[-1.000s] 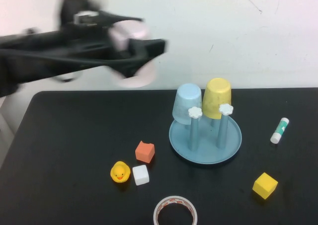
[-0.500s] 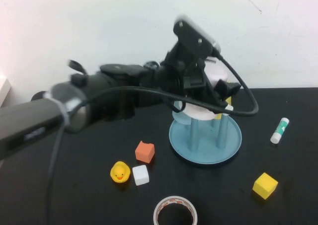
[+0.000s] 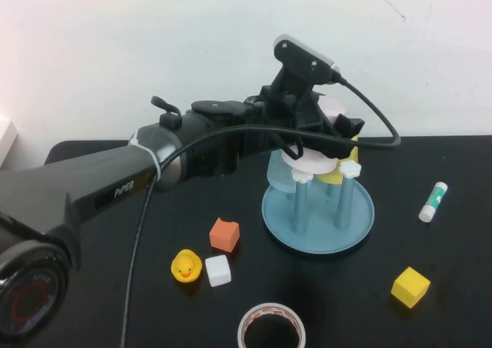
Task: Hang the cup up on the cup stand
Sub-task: Place the cup on the cup holder
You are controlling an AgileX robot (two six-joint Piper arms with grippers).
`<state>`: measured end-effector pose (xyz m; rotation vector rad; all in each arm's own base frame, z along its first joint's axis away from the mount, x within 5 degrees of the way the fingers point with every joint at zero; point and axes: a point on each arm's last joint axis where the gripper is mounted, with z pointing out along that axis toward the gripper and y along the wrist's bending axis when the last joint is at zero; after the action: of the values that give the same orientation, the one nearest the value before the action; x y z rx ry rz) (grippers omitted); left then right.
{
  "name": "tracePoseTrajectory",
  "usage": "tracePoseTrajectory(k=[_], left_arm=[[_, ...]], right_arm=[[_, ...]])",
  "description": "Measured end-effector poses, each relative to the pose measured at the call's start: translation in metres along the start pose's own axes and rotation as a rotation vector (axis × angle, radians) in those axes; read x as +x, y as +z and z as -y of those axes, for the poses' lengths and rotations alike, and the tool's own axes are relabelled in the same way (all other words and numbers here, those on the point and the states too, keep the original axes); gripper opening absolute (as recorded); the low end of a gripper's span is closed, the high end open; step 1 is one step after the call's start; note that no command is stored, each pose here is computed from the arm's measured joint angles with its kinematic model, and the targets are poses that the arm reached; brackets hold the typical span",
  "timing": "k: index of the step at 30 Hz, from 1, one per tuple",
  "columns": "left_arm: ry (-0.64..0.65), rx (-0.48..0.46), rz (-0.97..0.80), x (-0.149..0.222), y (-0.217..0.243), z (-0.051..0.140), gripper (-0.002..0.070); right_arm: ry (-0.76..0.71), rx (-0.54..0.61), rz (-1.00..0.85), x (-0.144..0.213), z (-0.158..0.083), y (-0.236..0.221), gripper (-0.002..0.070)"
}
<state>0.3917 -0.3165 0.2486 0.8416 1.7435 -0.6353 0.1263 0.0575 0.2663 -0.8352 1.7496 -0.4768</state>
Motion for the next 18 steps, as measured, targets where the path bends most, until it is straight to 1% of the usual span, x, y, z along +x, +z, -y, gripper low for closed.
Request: tracePoseTrajectory(k=[3,7,13,18], left_arm=[[-0.014,-0.017,-0.005,0.001,0.0,-0.002,0.0556],[-0.027,-0.017,-0.008,0.003,0.001,-0.003,0.0556],[-0.079,-0.019,-0.041,0.018,0.01,-0.004,0.0556],[-0.094,-0.02,-0.063,0.027,0.012,-0.004,0.0556]], right_arm=[[0.0,-0.003,0.003,0.0,0.0,0.0,-0.0001],[0.0,-0.004,0.004,0.0,0.0,0.0,-0.0001],[0.0,-0.003,0.003,0.0,0.0,0.0,-0.0001],[0.0,-0.003,0.003,0.0,0.0,0.0,-0.0001]])
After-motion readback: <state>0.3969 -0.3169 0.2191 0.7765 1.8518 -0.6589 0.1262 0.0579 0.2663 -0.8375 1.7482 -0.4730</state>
